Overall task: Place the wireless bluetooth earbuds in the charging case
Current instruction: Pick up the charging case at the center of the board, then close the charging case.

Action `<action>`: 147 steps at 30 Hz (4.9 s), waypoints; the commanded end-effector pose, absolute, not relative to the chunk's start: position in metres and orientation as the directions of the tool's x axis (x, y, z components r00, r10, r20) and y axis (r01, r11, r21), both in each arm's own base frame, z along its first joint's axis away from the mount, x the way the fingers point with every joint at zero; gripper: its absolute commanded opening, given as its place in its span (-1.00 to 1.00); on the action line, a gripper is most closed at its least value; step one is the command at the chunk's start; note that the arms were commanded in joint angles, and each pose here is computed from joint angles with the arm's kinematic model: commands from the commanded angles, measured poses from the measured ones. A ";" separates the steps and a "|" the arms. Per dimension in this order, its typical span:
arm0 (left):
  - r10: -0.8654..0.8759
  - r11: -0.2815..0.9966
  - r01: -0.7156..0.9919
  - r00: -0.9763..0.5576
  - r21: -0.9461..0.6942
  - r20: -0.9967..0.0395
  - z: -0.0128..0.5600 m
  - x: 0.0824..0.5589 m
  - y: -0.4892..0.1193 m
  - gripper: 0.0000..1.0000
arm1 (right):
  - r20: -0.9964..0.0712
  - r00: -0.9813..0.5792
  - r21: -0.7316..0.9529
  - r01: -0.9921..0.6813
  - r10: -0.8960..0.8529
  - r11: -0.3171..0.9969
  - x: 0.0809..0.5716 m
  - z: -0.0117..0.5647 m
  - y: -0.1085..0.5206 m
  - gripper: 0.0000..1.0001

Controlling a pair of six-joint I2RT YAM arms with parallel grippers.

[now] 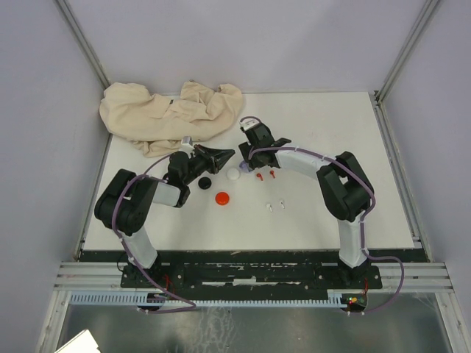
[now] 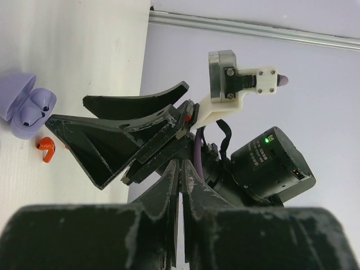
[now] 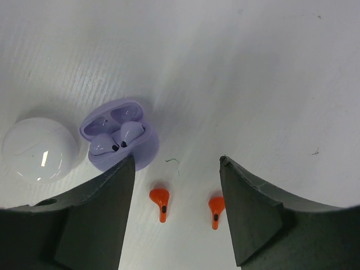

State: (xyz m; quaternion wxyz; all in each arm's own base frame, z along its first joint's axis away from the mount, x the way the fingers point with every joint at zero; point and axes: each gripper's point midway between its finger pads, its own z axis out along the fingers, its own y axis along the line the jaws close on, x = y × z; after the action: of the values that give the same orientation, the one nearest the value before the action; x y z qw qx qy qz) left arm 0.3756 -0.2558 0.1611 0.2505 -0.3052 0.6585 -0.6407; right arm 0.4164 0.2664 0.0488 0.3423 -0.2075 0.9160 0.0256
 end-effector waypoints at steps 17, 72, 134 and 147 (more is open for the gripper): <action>-0.718 0.041 0.017 -0.694 -0.999 -0.042 0.177 0.381 -0.251 -0.75 | -0.709 -0.633 -0.035 -0.410 -0.312 0.911 0.427 0.085 0.279 0.41; -0.729 0.056 0.004 -0.683 -0.998 -0.043 0.168 0.387 -0.228 -0.32 | -0.663 -0.615 0.013 -0.580 -0.427 0.815 0.437 0.038 0.313 0.29; -0.652 0.101 0.017 -0.754 -0.995 -0.080 0.154 0.387 -0.254 0.00 | -0.905 -0.303 0.082 -0.814 -0.300 0.575 0.379 0.161 0.352 -0.37; -0.650 0.084 0.041 -0.755 -0.996 -0.086 0.162 0.386 -0.255 -0.29 | -0.889 -0.324 0.090 -0.817 -0.324 0.569 0.379 0.153 0.355 -0.37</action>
State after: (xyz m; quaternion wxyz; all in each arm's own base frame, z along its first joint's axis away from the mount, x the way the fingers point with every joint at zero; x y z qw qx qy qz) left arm 0.3816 -0.2505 0.1398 0.2384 -0.2646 0.7002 -0.6188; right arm 0.3739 0.3446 0.1322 0.4282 -0.3619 0.7835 0.2679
